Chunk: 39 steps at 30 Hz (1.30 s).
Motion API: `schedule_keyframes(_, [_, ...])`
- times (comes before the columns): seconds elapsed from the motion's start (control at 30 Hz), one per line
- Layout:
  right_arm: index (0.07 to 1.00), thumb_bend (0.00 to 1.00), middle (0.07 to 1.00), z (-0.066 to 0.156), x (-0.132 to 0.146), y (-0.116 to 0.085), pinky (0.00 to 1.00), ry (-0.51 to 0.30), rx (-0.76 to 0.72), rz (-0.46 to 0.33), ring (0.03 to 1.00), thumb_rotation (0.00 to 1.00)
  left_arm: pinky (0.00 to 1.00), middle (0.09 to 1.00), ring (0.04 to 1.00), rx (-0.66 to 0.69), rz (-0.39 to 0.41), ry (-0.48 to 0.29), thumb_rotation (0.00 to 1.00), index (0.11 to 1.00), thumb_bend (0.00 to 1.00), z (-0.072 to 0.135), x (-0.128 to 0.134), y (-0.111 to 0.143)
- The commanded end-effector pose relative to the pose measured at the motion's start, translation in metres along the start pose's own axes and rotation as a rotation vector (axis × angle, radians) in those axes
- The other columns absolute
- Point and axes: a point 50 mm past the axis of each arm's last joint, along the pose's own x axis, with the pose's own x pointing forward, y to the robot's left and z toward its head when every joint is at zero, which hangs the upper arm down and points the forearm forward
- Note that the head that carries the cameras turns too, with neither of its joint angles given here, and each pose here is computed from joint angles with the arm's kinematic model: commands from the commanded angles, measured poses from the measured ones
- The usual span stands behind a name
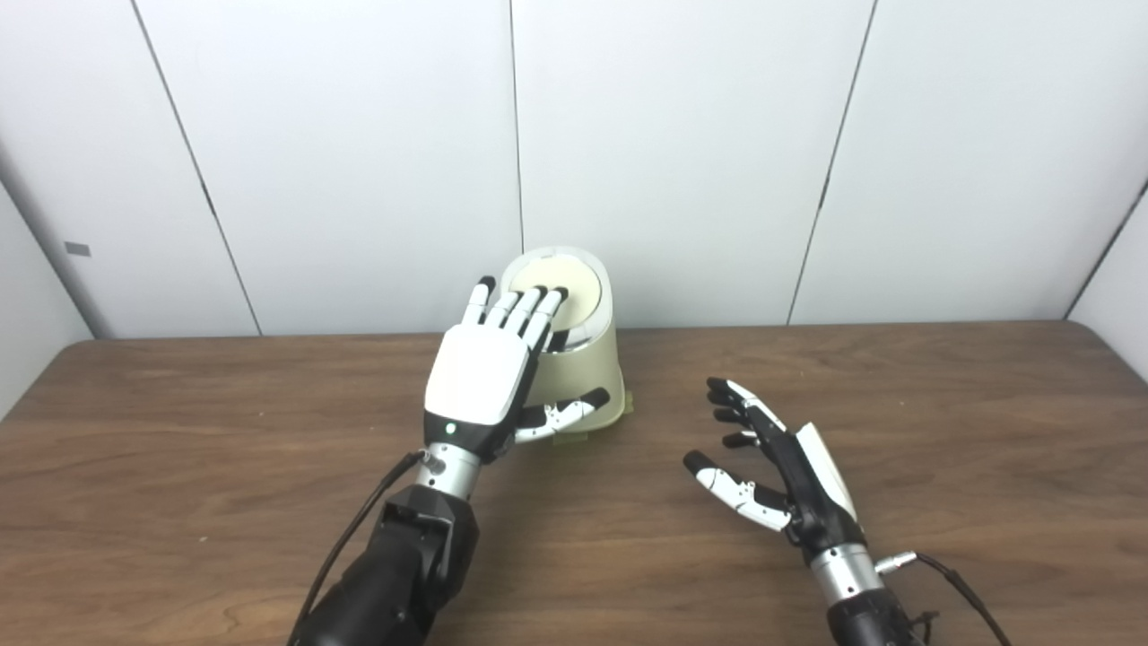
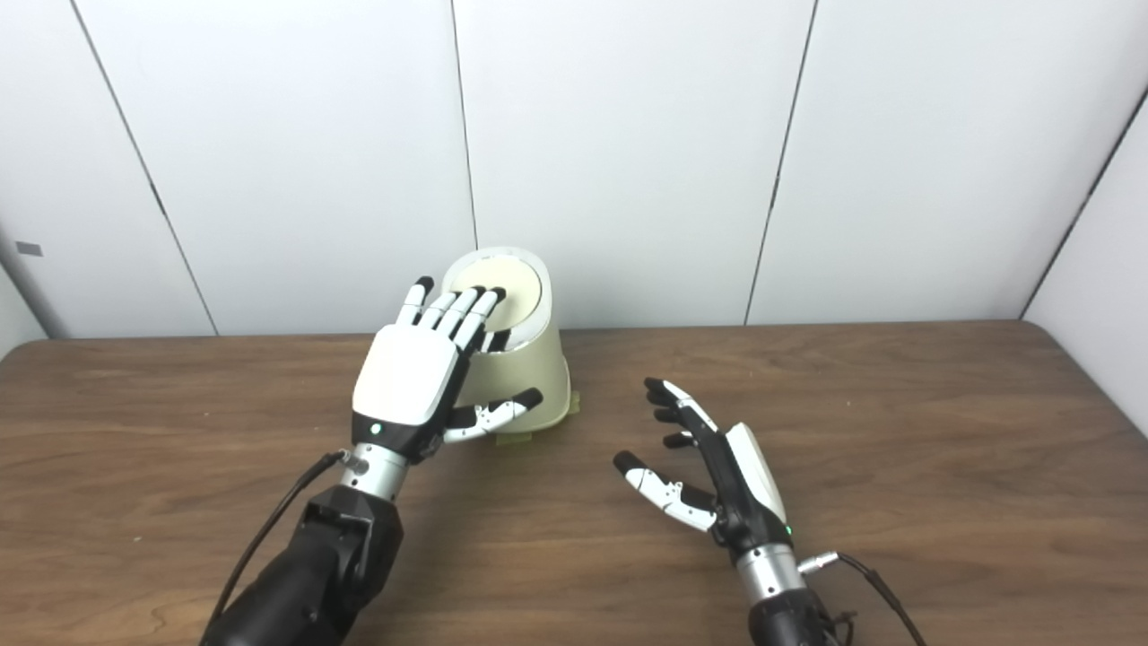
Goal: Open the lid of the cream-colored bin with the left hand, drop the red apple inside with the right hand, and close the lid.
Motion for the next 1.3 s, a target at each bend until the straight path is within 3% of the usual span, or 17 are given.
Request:
schedule_keyframes(0.0, [0.88, 0.32, 0.858, 0.012, 0.012, -0.006, 0.71, -0.05, -0.001, -0.03, 0.824, 0.52, 1.0, 0.998, 0.996, -0.059, 0.11, -0.018, 0.91, 0.999, 0.6, 0.008, 0.026, 0.034])
schedule_keyframes(0.1, [0.881, 0.31, 0.86, 0.012, 0.012, -0.005, 0.71, -0.048, -0.001, -0.03, 0.825, 0.52, 1.0, 1.0, 1.0, -0.193, 0.142, 0.017, 0.91, 1.0, 0.62, 0.009, 0.031, 0.05])
schedule_keyframes(0.17, [0.887, 0.32, 0.869, 0.012, 0.012, -0.005, 0.73, -0.038, 0.004, -0.03, 0.836, 0.52, 1.0, 1.0, 1.0, -0.304, 0.187, 0.041, 0.98, 1.0, 0.65, 0.009, 0.033, 0.062])
schedule_keyframes(0.23, [0.888, 0.32, 0.868, 0.011, 0.012, -0.005, 0.73, -0.037, 0.003, -0.03, 0.835, 0.52, 1.0, 1.0, 1.0, -0.432, 0.276, 0.051, 1.0, 1.0, 0.67, 0.008, 0.039, 0.081])
schedule_keyframes(0.47, [0.894, 0.33, 0.872, 0.012, 0.013, -0.004, 0.73, -0.025, -0.002, -0.028, 0.836, 0.53, 1.0, 1.0, 1.0, -0.631, 0.423, -0.006, 1.0, 1.0, 0.74, 0.006, 0.043, 0.122])
schedule_keyframes(0.6, [0.894, 0.32, 0.872, 0.012, 0.012, -0.003, 0.74, -0.03, -0.005, -0.035, 0.838, 0.51, 1.0, 1.0, 1.0, -0.788, 0.512, -0.08, 1.0, 1.0, 0.64, -0.002, 0.028, 0.132])
schedule_keyframes(0.63, [0.892, 0.33, 0.868, 0.013, 0.012, -0.003, 0.73, -0.037, -0.002, -0.04, 0.834, 0.54, 1.0, 1.0, 1.0, -0.847, 0.536, -0.092, 1.0, 1.0, 0.56, -0.008, 0.02, 0.131])
schedule_keyframes(0.67, [0.887, 0.31, 0.861, 0.013, 0.012, -0.003, 0.71, -0.053, -0.004, -0.05, 0.826, 0.54, 0.93, 0.954, 0.946, -0.902, 0.566, -0.09, 1.0, 0.955, 0.5, -0.014, 0.01, 0.128])
schedule_keyframes(0.73, [0.849, 0.25, 0.825, 0.012, 0.012, -0.004, 0.66, -0.079, -0.008, -0.077, 0.791, 0.54, 0.77, 0.752, 0.762, -0.95, 0.608, -0.071, 0.96, 0.754, 0.35, -0.025, -0.01, 0.122])
schedule_keyframes(0.77, [0.824, 0.23, 0.804, 0.013, 0.012, -0.004, 0.65, -0.091, -0.006, -0.097, 0.773, 0.53, 0.71, 0.68, 0.696, -0.971, 0.613, -0.044, 0.84, 0.674, 0.26, -0.031, -0.021, 0.118])
schedule_keyframes(0.83, [0.789, 0.21, 0.778, 0.013, 0.012, -0.004, 0.63, -0.107, 0.009, -0.136, 0.752, 0.5, 0.65, 0.636, 0.645, -1.026, 0.597, 0.033, 0.6, 0.626, 0.22, -0.042, -0.041, 0.108])
schedule_keyframes(0.93, [0.723, 0.24, 0.747, 0.013, 0.01, -0.005, 0.59, -0.12, 0.028, -0.194, 0.723, 0.38, 0.62, 0.655, 0.652, -1.099, 0.535, 0.14, 0.44, 0.647, 0.22, -0.058, -0.069, 0.091])
schedule_keyframes(1.0, [0.701, 0.25, 0.655, 0.012, 0.01, -0.007, 0.38, -0.12, 0.04, -0.226, 0.539, 0.33, 0.62, 0.675, 0.667, -1.163, 0.495, 0.195, 0.37, 0.659, 0.27, -0.068, -0.086, 0.079])
schedule_keyframes(1.07, [0.708, 0.26, 0.468, 0.011, 0.01, -0.008, 0.19, -0.112, 0.055, -0.244, 0.315, 0.27, 0.62, 0.682, 0.675, -1.2, 0.455, 0.227, 0.29, 0.664, 0.29, -0.076, -0.102, 0.068])
schedule_keyframes(1.1, [0.709, 0.26, 0.446, 0.011, 0.009, -0.008, 0.19, -0.108, 0.06, -0.249, 0.304, 0.26, 0.63, 0.688, 0.683, -1.209, 0.433, 0.247, 0.29, 0.668, 0.29, -0.081, -0.109, 0.063])
schedule_keyframes(1.17, [0.703, 0.25, 0.56, 0.01, 0.01, -0.009, 0.31, -0.103, 0.062, -0.257, 0.472, 0.25, 0.64, 0.699, 0.698, -1.228, 0.408, 0.276, 0.31, 0.674, 0.3, -0.086, -0.117, 0.056])
schedule_keyframes(1.27, [0.7, 0.24, 0.646, 0.009, 0.009, -0.011, 0.42, -0.086, 0.059, -0.264, 0.588, 0.27, 0.65, 0.708, 0.71, -1.258, 0.398, 0.306, 0.32, 0.681, 0.31, -0.093, -0.126, 0.045])
